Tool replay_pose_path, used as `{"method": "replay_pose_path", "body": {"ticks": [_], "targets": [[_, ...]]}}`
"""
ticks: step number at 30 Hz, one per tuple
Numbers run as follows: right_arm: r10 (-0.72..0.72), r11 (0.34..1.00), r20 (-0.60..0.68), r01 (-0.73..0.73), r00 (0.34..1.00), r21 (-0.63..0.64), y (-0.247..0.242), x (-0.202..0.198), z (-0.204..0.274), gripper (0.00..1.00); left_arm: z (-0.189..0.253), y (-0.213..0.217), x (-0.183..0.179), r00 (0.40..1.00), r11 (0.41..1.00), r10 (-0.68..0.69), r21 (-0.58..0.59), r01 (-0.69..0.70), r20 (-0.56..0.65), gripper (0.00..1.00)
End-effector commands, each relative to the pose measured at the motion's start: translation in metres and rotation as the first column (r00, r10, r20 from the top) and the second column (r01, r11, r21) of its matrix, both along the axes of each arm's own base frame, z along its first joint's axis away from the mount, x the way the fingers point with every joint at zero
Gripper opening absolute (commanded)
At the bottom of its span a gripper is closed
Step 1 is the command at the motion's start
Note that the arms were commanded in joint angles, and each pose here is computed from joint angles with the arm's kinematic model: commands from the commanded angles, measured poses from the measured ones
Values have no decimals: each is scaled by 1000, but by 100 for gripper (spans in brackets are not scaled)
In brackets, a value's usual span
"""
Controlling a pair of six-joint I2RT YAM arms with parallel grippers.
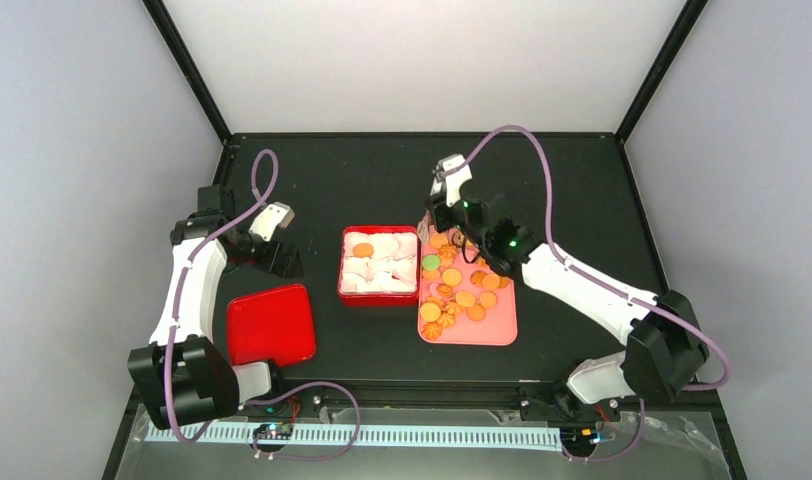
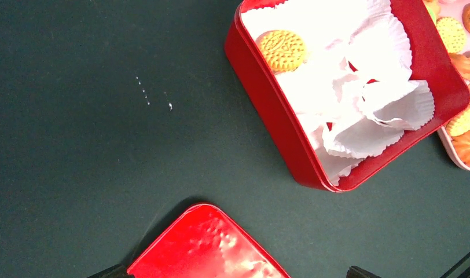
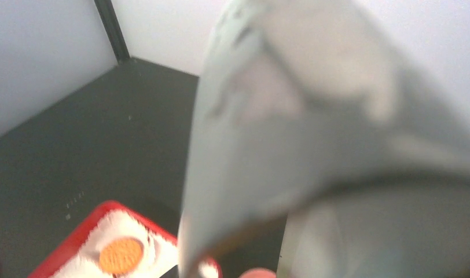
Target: Pack the cookies
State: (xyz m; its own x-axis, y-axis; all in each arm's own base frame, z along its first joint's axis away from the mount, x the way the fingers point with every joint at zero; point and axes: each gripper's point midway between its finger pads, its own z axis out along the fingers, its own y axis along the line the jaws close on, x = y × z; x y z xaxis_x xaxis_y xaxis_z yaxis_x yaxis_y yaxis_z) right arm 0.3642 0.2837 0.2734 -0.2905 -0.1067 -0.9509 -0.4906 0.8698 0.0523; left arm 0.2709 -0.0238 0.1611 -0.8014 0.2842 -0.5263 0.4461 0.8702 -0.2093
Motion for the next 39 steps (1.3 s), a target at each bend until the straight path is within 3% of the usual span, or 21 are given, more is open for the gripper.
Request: {"method": "replay_pose_path", "body": {"ticks": [1,19,31,39], "targets": [[-30,999,-5,30,1000,20,-13,-6,-12,45,8,-1,3,1000,1000,3,-17,-3,19,99],[13,1000,-103,-12,995,7,-2,-10,-64,44,13,-1,7,1000,999,13,-32,-13,9,99],[26,999,-134,-32,991,-40,4,-6,-89,39,23,1,11,1000,1000,16,-18,-15,24,99],[7,999,-94,-11,996,-41,-5,-8,-70,19,22,0,12,1000,999,16,-30,-16,15,99]]}}
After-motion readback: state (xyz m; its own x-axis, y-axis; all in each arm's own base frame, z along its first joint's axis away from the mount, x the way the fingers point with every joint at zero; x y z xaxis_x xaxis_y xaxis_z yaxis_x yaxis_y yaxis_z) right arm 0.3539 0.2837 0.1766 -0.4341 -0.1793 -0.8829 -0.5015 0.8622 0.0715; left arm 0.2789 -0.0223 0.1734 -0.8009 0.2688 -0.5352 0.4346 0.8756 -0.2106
